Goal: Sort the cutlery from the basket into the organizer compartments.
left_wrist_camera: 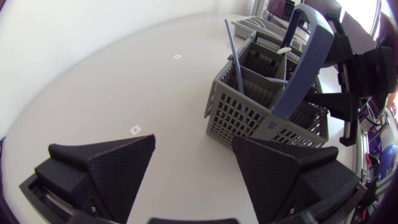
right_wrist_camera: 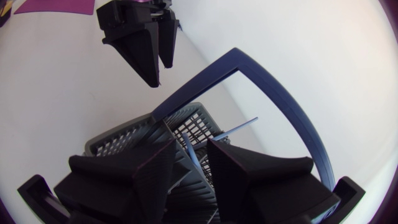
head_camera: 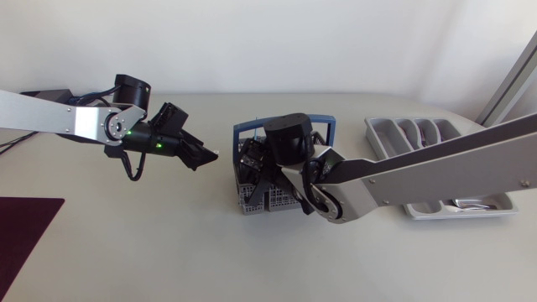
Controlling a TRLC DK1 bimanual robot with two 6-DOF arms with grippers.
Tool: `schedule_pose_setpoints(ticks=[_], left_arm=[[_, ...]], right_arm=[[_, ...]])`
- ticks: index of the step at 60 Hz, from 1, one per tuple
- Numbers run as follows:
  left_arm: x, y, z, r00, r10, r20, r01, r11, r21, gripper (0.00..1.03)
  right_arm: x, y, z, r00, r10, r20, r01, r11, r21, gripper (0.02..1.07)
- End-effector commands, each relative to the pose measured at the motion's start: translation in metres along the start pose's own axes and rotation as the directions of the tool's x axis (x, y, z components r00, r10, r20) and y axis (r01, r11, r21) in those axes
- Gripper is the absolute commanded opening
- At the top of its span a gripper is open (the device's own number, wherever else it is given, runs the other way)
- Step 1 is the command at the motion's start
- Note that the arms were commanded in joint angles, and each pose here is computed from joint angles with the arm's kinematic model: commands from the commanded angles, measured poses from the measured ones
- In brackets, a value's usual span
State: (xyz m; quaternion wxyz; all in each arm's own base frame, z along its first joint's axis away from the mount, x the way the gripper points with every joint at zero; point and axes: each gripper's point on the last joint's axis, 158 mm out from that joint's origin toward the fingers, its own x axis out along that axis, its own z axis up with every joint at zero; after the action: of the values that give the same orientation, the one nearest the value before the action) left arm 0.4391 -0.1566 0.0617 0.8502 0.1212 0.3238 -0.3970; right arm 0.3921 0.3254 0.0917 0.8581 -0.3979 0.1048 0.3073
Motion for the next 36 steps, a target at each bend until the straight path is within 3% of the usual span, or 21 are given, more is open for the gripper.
schedule_pose_setpoints(ticks=[1, 13, 21, 36], left_arm=[[-0.004, -0.007, -0.003, 1.0, -0.011, 0.004, 0.011, 1.0, 0.013, 0.86], [-0.003, -0.008, -0.003, 1.0, -0.013, 0.004, 0.013, 1.0, 0.015, 0.86], [-0.003, -0.009, -0.003, 1.0, -0.015, 0.003, 0.015, 1.0, 0.013, 0.86], [-0.003, -0.01, -0.005, 1.0, -0.017, -0.001, 0.017, 1.0, 0.012, 0.86]], right_arm=[[0.005, 0.002, 0.003, 1.0, -0.011, 0.006, 0.011, 1.0, -0.021, 0.35], [0.008, 0.004, 0.004, 1.0, -0.024, 0.012, 0.024, 0.999, -0.032, 0.28], [0.009, 0.008, 0.002, 1.0, -0.027, 0.011, 0.028, 0.998, -0.053, 0.16], [0.003, 0.015, 0.0, 0.999, -0.044, 0.02, 0.045, 0.995, -0.088, 0.1]])
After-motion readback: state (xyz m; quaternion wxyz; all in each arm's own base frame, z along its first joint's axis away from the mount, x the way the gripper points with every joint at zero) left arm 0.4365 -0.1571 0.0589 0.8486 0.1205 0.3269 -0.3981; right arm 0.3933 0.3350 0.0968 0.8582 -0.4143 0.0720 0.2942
